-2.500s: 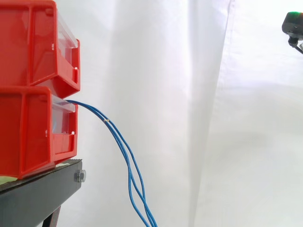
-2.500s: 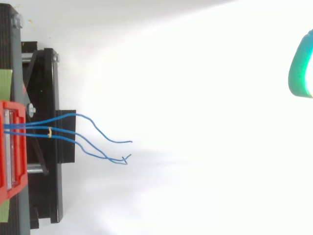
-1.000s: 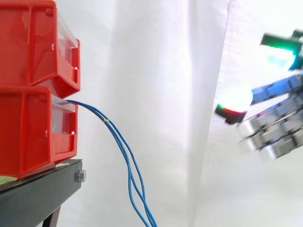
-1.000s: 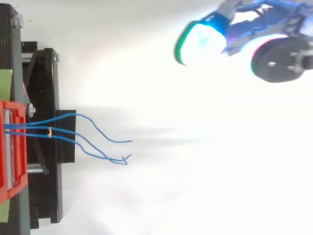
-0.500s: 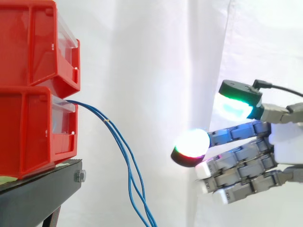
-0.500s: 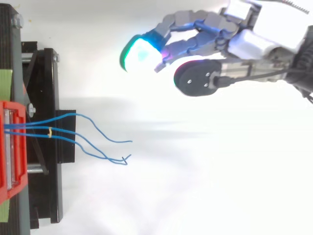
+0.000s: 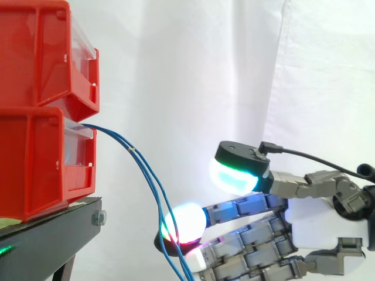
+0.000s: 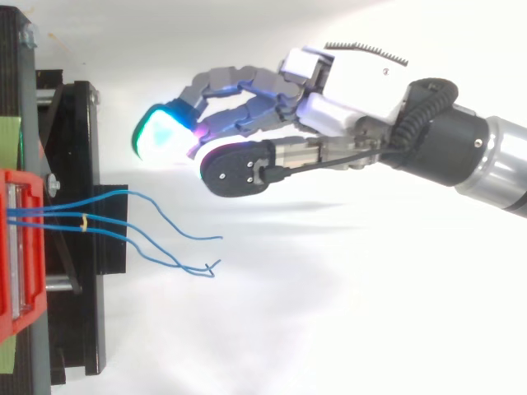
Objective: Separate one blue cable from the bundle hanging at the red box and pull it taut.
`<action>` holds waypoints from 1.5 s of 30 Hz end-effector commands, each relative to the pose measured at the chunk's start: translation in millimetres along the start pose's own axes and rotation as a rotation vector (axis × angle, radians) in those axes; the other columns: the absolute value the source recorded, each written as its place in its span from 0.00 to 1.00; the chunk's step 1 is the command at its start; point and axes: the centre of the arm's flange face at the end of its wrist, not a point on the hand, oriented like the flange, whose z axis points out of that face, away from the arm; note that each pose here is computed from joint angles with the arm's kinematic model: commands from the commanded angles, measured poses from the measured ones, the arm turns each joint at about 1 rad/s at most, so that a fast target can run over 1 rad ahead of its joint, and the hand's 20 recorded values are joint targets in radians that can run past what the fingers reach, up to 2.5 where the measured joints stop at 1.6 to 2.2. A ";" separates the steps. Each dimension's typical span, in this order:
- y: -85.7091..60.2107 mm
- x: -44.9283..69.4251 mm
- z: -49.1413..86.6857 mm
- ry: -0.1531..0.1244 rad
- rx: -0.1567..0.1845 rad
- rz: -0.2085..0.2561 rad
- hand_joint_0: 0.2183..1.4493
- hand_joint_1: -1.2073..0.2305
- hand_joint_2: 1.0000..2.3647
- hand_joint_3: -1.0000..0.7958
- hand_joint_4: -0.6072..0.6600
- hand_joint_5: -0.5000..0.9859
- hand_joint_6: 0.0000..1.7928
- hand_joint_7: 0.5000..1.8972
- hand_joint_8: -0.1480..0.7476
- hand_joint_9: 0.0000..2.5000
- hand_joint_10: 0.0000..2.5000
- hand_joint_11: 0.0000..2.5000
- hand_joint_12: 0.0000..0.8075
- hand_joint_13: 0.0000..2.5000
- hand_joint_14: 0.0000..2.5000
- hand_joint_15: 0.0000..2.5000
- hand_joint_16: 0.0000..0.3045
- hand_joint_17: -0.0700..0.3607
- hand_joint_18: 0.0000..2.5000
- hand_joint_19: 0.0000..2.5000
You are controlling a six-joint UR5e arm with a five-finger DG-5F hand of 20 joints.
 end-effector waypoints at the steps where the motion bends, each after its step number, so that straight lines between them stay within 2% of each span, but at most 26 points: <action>1: 3.9 7.4 7.0 0.010 -0.032 -0.007 0.27 0.42 0.01 0.34 0.67 0.21 0.28 0.27 0.52 0.26 0.00 0.18 0.41 0.22 0.00 0.07 0.13 0.37 0.23 0.06; 2: 3.4 9.6 9.3 0.010 -0.050 -0.013 0.27 0.42 0.01 0.34 0.68 0.21 0.28 0.28 0.52 0.26 0.01 0.18 0.41 0.22 0.00 0.07 0.13 0.37 0.23 0.07; 4: -2.6 12.6 13.1 0.011 -0.064 -0.014 0.27 0.42 0.01 0.34 0.67 0.21 0.28 0.27 0.52 0.26 0.00 0.18 0.41 0.22 0.00 0.07 0.13 0.37 0.23 0.07; 5: -11.7 16.4 17.4 0.017 -0.065 -0.012 0.27 0.42 0.01 0.34 0.68 0.21 0.28 0.28 0.52 0.27 0.00 0.18 0.41 0.22 0.00 0.07 0.13 0.37 0.23 0.07; 8: -12.7 22.1 26.7 0.029 -0.066 -0.006 0.27 0.42 0.01 0.33 0.68 0.22 0.28 0.28 0.52 0.27 0.00 0.18 0.41 0.22 0.00 0.07 0.13 0.37 0.23 0.07; 10: -10.2 24.7 28.3 0.037 -0.064 -0.004 0.27 0.42 0.01 0.33 0.68 0.22 0.28 0.28 0.52 0.27 0.01 0.18 0.41 0.22 0.00 0.08 0.13 0.37 0.23 0.07; 11: -5.3 30.0 30.0 0.047 -0.070 -0.003 0.27 0.42 0.01 0.33 0.68 0.22 0.28 0.28 0.52 0.27 0.01 0.19 0.40 0.22 0.00 0.07 0.13 0.37 0.23 0.07; 14: -0.2 34.3 31.1 0.052 -0.073 -0.001 0.26 0.42 0.01 0.33 0.68 0.22 0.28 0.29 0.52 0.27 0.00 0.19 0.40 0.22 0.00 0.07 0.13 0.37 0.23 0.07; 23: 14.9 56.5 34.2 0.076 -0.097 0.009 0.27 0.41 0.01 0.34 0.69 0.23 0.28 0.32 0.52 0.28 0.00 0.19 0.40 0.23 0.00 0.08 0.13 0.36 0.23 0.07; 32: 16.1 65.9 32.1 0.088 -0.097 0.009 0.28 0.40 0.01 0.34 0.69 0.24 0.28 0.41 0.52 0.28 0.01 0.20 0.40 0.24 0.00 0.08 0.12 0.36 0.23 0.07; 38: 17.9 66.2 32.4 0.090 -0.100 0.017 0.29 0.41 0.01 0.34 0.67 0.25 0.28 0.48 0.52 0.29 0.01 0.20 0.40 0.24 0.00 0.08 0.12 0.35 0.23 0.07; 42: 27.4 68.0 36.3 0.089 -0.101 0.024 0.30 0.41 0.01 0.36 0.65 0.26 0.28 0.58 0.52 0.29 0.01 0.21 0.40 0.24 0.00 0.08 0.12 0.35 0.23 0.07; 45: 33.7 68.8 37.8 0.089 -0.083 0.015 0.31 0.41 0.01 0.37 0.63 0.26 0.29 0.61 0.52 0.30 0.01 0.21 0.39 0.24 0.00 0.08 0.12 0.35 0.23 0.06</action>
